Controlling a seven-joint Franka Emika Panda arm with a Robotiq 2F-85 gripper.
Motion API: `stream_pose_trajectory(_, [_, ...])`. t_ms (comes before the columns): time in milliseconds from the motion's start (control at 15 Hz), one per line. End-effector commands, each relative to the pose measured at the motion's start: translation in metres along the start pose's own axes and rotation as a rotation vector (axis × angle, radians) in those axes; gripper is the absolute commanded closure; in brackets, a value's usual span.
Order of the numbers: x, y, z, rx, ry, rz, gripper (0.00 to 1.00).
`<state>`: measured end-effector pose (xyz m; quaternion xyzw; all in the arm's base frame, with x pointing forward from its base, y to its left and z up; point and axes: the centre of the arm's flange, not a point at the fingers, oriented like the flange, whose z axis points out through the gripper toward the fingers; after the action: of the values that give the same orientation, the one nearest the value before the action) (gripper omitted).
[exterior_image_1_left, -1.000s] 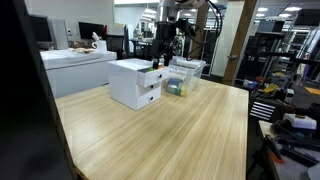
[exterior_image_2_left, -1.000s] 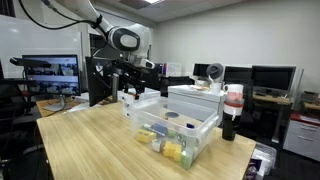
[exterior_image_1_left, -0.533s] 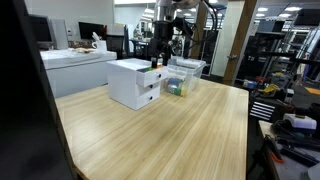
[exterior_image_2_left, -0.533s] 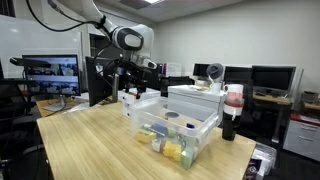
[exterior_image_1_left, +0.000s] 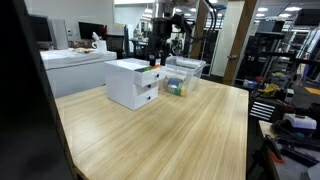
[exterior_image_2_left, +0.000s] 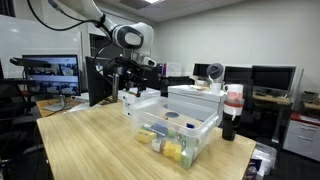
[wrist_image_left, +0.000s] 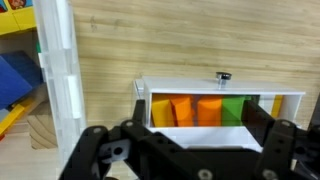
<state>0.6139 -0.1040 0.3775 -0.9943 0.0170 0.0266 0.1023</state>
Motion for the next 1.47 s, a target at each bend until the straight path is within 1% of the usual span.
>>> stream_pose_trajectory(0, [-0.005,-0.012,-0.012,0.001,-0.003,-0.008,0.0])
stream_pose_trajectory(133, [-0.006,-0.015,-0.014,0.001,0.001,-0.014,0.0])
stream_pose_trajectory(200, [-0.006,-0.016,-0.014,0.001,0.0,-0.016,0.25])
stream_pose_trajectory(267, [-0.007,-0.017,-0.014,0.001,-0.003,-0.019,0.29])
stream_pose_trajectory(333, [-0.007,-0.018,-0.015,-0.001,0.0,-0.022,0.35])
stream_pose_trajectory(733, [-0.009,-0.025,-0.023,0.0,0.011,-0.035,0.8])
stream_pose_trajectory(800, [-0.009,-0.026,-0.024,0.0,0.015,-0.038,0.85])
stream_pose_trajectory(867, [-0.01,-0.029,-0.028,0.0,0.023,-0.042,0.97])
stream_pose_trajectory(933, [-0.01,-0.029,-0.028,0.001,0.023,-0.043,0.96])
stream_pose_trajectory(1133, [-0.009,-0.026,-0.021,-0.003,0.032,-0.038,1.0])
stream_pose_trajectory(1200, [-0.009,-0.025,-0.015,0.003,0.029,-0.039,0.97])
stream_pose_trajectory(1333, [-0.009,-0.023,-0.006,0.013,0.034,-0.045,0.94])
stream_pose_trajectory(1400, [-0.009,-0.024,-0.003,0.024,0.049,-0.057,0.95])
